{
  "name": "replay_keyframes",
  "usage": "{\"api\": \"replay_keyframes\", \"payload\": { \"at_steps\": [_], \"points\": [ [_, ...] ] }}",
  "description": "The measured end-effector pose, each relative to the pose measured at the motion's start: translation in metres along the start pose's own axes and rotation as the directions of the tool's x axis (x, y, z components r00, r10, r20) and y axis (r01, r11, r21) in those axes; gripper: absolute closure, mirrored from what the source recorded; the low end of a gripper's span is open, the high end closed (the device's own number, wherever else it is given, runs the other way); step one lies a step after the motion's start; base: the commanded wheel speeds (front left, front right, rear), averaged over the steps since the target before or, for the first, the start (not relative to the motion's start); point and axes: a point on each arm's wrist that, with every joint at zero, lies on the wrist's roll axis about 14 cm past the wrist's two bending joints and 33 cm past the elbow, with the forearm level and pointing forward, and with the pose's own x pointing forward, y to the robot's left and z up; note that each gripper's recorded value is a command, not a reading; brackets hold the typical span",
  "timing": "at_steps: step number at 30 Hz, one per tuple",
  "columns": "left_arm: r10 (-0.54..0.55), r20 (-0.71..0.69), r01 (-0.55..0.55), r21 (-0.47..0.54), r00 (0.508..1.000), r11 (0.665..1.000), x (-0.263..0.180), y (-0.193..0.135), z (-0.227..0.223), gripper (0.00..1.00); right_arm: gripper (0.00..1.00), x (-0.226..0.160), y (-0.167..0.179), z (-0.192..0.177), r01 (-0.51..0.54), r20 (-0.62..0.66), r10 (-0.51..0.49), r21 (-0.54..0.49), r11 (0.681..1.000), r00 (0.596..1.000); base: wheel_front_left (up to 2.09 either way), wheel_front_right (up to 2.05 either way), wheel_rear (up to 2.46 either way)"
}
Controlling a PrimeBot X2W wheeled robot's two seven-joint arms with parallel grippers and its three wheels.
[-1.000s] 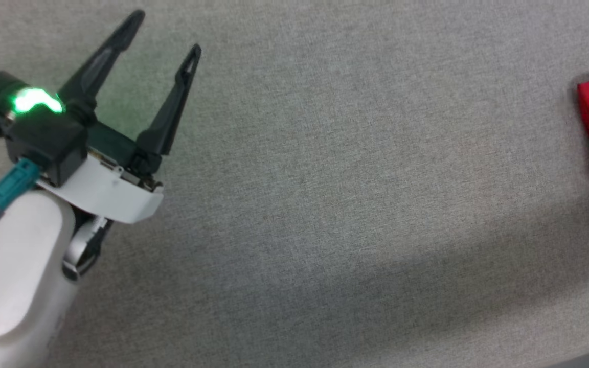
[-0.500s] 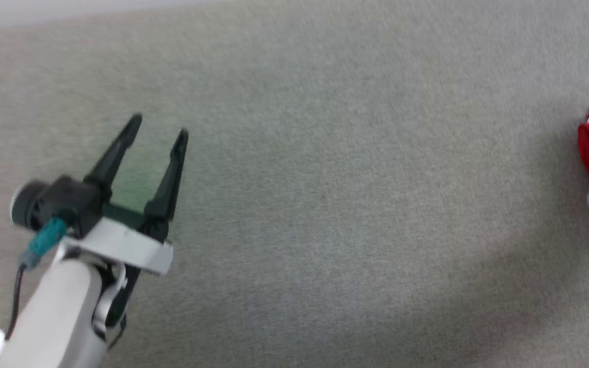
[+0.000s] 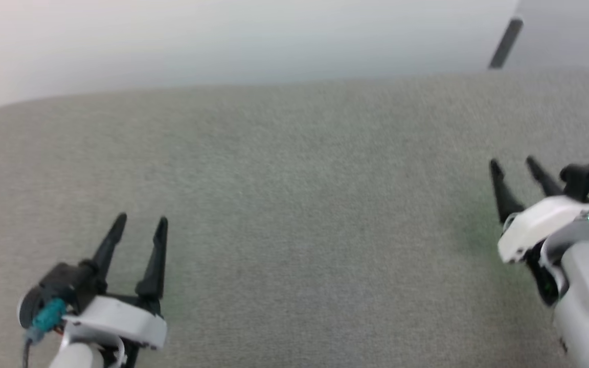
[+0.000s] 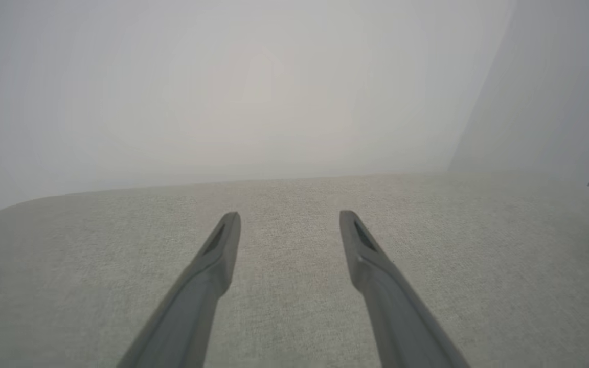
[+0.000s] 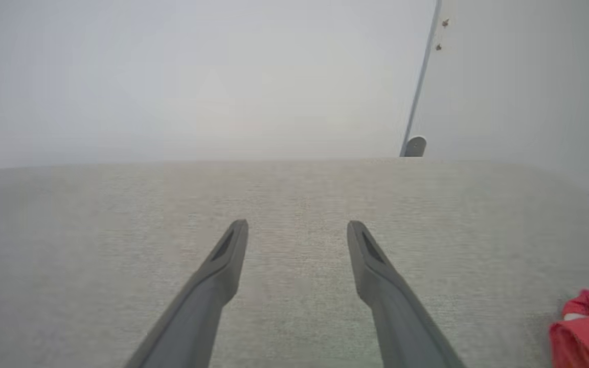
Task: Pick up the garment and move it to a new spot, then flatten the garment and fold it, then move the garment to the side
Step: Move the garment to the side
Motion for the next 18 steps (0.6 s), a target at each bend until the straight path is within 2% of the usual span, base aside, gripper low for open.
{"api": "replay_keyframes", "payload": {
  "at_steps": [3, 7, 18],
  "points": [
    [0.028, 0.010, -0.028, 0.008, 1.000, 1.000, -0.020, 0.005, 0.007, 0.00, 0.00, -0.014, 0.021, 0.003, -0.060, 0.028, 0.059, 0.029, 0.998, 0.998, 0.00, 0.00, 0.00],
    [0.074, 0.030, -0.074, 0.005, 0.997, 0.997, -0.045, 0.014, 0.016, 0.00, 0.00, -0.033, 0.027, 0.018, -0.096, 0.096, 0.091, 0.046, 0.994, 0.991, 0.00, 0.00, 0.00],
    [0.154, 0.085, -0.154, -0.011, 0.984, 0.988, -0.095, 0.024, 0.032, 0.00, 0.00, -0.082, 0.029, 0.034, -0.115, 0.212, 0.101, 0.051, 0.992, 0.972, 0.00, 0.00, 0.00]
  ]
}}
